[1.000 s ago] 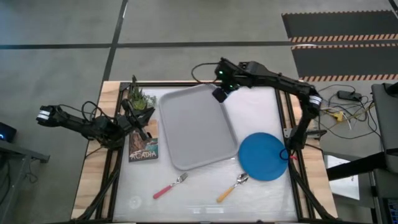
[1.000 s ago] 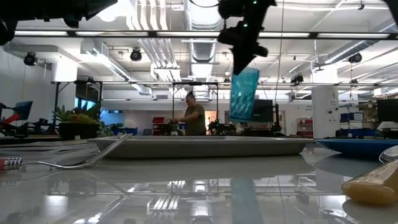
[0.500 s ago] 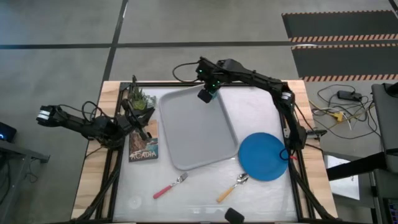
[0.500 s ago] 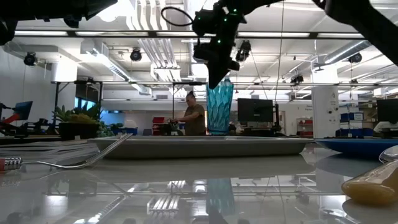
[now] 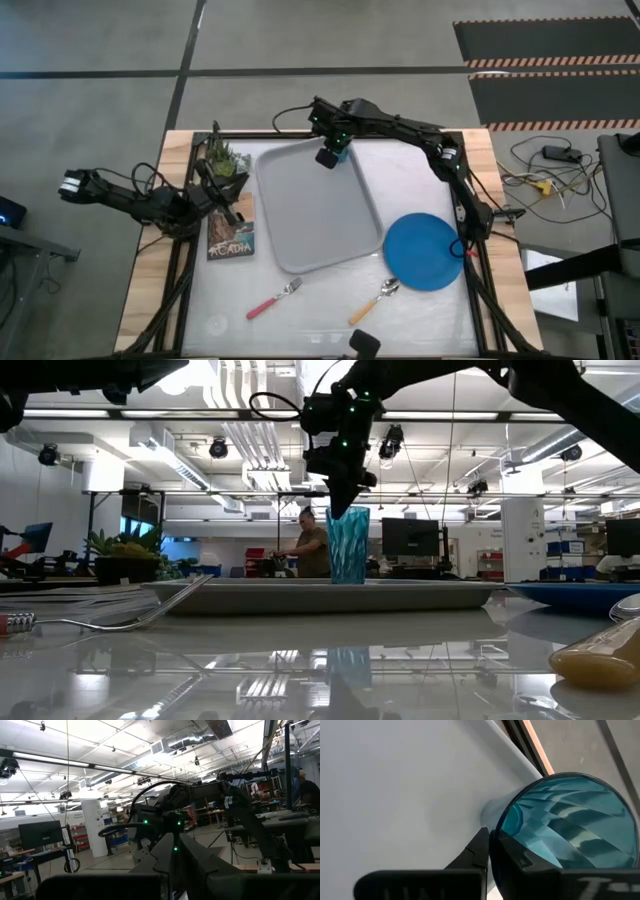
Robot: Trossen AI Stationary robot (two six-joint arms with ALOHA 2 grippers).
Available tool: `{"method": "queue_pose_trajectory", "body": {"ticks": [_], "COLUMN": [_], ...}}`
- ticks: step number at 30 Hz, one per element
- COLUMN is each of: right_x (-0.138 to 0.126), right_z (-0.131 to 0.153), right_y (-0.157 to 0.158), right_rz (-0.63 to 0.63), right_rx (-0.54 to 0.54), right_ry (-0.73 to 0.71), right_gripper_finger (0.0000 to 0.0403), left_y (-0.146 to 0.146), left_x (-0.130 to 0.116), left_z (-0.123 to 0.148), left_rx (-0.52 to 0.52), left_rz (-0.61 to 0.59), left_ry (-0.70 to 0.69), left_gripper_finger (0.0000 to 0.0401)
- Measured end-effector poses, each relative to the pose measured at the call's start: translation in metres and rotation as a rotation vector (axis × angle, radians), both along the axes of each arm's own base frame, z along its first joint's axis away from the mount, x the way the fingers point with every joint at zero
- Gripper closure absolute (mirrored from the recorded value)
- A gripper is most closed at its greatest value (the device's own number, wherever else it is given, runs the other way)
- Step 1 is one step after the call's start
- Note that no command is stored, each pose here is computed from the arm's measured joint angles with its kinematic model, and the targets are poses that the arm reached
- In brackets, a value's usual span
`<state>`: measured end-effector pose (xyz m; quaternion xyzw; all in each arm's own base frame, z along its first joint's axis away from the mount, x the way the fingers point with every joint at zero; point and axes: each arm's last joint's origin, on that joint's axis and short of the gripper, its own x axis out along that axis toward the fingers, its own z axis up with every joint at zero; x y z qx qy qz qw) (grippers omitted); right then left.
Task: Pick and place plate/cup/fork/spoon on tray
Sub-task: Put the blue cup on the top left of the gray serving tray, then put the yellow spoon on the right side of the gray serving tray
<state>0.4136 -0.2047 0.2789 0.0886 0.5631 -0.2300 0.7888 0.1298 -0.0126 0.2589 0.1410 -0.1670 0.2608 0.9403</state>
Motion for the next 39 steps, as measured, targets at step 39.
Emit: {"method": "queue_pose_trajectory", "body": {"ticks": [39], "right_x": [-0.01], "right_z": [0.094], "right_y": [0.146], "right_rz": [0.303], "right_rx": [-0.04], "right_ry": [-0.164], "right_gripper_finger": [0.0283], "left_y": [0.0], "left_x": [0.002], "left_z": [-0.002], "left_rx": [-0.003], "left_rz": [-0.003], "left_ry": [0.008], "left_gripper_finger": [0.039]}}
